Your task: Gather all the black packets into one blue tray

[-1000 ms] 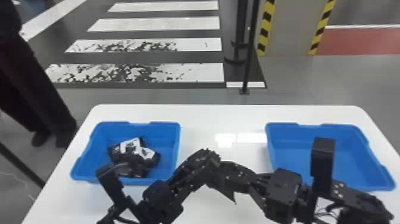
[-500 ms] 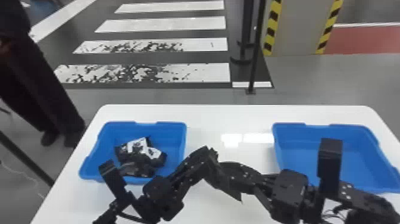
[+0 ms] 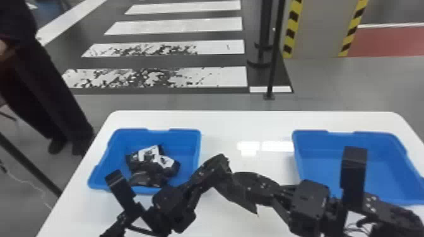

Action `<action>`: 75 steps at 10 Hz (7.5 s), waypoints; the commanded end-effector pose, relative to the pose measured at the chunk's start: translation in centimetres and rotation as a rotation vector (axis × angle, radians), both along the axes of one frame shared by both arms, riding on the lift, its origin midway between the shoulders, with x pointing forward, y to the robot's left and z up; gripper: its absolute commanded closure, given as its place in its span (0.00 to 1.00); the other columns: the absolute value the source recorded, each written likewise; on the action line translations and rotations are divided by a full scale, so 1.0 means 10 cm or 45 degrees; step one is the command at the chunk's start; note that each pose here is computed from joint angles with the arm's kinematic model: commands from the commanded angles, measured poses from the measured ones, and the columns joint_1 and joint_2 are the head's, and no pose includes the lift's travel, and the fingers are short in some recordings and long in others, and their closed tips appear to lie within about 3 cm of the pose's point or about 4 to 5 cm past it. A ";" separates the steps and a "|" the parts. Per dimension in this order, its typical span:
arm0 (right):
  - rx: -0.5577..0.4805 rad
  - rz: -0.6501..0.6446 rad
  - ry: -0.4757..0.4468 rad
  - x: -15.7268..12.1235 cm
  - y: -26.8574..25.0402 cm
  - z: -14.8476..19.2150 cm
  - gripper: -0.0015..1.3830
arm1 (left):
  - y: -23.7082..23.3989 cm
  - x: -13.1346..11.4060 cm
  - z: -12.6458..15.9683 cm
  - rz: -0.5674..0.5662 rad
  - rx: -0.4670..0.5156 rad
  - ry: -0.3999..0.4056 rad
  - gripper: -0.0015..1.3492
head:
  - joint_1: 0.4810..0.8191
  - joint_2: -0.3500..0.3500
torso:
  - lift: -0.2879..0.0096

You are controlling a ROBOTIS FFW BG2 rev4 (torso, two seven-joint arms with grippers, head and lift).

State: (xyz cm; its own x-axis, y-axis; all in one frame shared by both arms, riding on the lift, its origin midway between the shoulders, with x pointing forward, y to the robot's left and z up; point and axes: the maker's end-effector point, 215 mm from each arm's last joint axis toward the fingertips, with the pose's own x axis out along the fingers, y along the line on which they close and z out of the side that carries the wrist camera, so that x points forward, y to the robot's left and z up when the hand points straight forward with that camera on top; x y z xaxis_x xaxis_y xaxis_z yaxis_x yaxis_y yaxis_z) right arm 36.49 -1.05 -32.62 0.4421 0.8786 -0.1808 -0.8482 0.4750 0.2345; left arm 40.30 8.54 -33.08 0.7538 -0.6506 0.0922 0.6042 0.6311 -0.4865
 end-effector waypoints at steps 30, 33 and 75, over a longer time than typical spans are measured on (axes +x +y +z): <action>0.036 -0.562 0.059 0.20 -1.55 -0.45 0.34 | 2.61 0.02 0.35 0.717 0.472 -0.365 0.15 | 0.63 0.93 | 0.60; -0.029 -0.894 -0.079 0.09 -2.36 -0.30 0.34 | 2.37 -0.56 0.40 0.742 0.508 -0.270 0.17 | 0.63 0.82 | 0.60; -0.112 -1.461 -0.290 -0.87 -3.50 -0.06 0.33 | 1.94 -1.01 -0.03 0.615 0.488 -0.029 0.19 | 0.63 0.27 | 0.60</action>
